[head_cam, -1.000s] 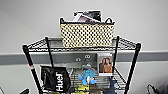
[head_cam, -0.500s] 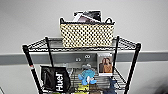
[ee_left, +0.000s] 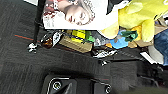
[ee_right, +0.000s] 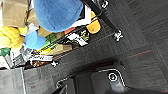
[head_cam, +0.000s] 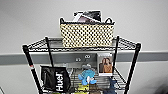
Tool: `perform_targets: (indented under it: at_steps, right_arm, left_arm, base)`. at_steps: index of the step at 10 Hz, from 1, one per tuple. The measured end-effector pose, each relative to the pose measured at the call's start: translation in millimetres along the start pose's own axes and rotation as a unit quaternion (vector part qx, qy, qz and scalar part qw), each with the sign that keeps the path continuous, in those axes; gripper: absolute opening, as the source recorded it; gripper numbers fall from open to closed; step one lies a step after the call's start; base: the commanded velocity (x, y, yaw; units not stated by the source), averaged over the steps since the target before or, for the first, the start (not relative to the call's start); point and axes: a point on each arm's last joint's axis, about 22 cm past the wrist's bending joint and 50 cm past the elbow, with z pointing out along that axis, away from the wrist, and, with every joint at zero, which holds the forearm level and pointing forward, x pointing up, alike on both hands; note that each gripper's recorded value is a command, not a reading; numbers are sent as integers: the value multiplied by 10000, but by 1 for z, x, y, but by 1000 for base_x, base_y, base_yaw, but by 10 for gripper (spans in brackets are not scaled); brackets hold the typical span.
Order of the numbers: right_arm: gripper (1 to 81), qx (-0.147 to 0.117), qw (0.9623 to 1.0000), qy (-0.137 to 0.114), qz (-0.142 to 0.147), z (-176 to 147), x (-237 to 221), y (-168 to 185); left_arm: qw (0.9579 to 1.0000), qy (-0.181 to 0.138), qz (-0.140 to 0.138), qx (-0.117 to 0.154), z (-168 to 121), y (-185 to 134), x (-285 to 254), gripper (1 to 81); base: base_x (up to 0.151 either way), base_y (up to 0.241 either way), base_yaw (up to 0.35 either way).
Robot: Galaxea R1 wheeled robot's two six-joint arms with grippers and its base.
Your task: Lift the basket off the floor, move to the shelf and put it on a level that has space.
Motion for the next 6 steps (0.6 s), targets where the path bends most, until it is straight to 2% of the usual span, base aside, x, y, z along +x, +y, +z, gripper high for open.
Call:
perform_targets:
  at_steps: [3, 6]
  right_arm:
    - [811, -88, 9997, -198, -84, 44, -37, 12]
    - [811, -183, 9992, -327, -162, 73, -68, 24]
  left_arm:
    - [9997, -209, 68, -47, 24, -2, -35, 811]
    - [9995, -316, 35, 85, 51, -25, -67, 811]
  base:
    - [0, 0, 0]
    - [0, 0, 0]
